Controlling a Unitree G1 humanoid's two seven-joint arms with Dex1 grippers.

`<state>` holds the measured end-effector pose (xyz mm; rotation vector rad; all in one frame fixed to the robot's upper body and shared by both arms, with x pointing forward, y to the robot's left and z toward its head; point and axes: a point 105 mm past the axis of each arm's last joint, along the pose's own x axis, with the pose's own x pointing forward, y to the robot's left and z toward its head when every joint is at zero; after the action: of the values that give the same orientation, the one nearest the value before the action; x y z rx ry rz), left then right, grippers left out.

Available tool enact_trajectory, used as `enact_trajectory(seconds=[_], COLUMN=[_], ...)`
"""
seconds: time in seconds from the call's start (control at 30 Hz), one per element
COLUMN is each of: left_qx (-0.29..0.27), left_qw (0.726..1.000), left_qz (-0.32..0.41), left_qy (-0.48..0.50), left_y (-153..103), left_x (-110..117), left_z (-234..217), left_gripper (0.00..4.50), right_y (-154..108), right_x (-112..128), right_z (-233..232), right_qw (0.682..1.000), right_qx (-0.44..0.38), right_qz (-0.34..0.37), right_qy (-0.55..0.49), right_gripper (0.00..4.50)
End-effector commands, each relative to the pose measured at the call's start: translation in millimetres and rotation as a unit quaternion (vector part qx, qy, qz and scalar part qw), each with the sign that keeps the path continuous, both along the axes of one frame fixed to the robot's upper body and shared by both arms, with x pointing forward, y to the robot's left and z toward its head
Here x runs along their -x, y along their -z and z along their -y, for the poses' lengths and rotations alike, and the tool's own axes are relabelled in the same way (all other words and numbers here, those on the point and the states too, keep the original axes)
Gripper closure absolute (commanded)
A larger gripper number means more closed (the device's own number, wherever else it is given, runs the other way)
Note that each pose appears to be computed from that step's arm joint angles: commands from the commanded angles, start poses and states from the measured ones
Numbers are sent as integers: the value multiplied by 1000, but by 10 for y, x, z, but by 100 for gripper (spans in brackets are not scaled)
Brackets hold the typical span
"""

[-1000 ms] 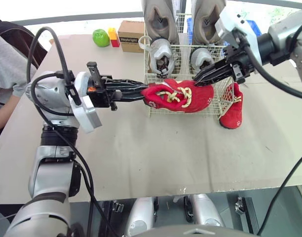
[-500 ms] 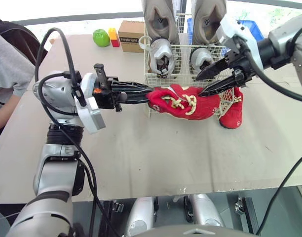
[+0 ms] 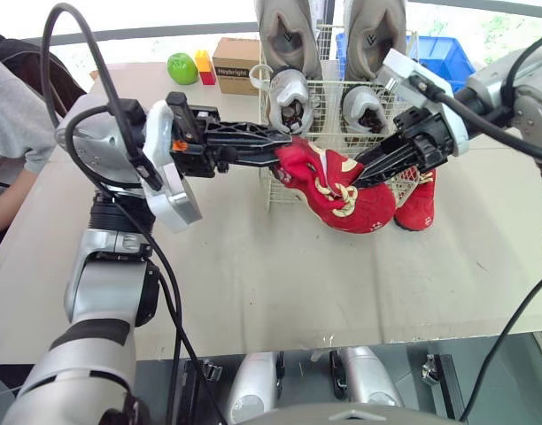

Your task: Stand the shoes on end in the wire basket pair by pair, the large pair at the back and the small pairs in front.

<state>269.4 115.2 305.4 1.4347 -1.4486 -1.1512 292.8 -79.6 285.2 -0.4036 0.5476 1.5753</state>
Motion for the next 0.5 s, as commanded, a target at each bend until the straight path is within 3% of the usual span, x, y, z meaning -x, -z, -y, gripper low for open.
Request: enact_trajectory(seconds=[0.03,0.13,0.17,0.23,0.3,0.33,0.4,0.43,0.5], left_qx=[38,20,23,16,35,106,174,182,205], left_qw=[999,996,993,974,927,842,672,621,551], left_qz=[21,-90,-119,-225,-373,-529,-720,-763,-809], left_qy=[24,17,16,3,-17,-11,-7,-6,-25], left_y=[-165,-112,-111,-38,33,-27,86,135,296], left_x=[75,39,33,-21,-94,-138,-117,-67,-52], left_z=[-7,-90,-110,-147,-211,-270,-246,-212,-205], left_gripper=[450,450,356,271,181,136,136,136,136], right_y=[-41,-61,-71,-93,-113,-158,-263,-294,-308], right_x=[77,54,51,48,23,-2,-20,-13,5], right_z=[-59,-10,-1,16,33,45,56,59,48], right_qw=[1000,999,999,998,996,992,980,976,969], right_qx=[-14,-34,-42,-57,-75,-107,-170,-191,-213], right_qz=[1,4,4,2,9,17,28,28,35], right_qy=[-27,-2,5,18,38,60,95,105,120], right_gripper=[448,448,450,450,450,450,450,450,450])
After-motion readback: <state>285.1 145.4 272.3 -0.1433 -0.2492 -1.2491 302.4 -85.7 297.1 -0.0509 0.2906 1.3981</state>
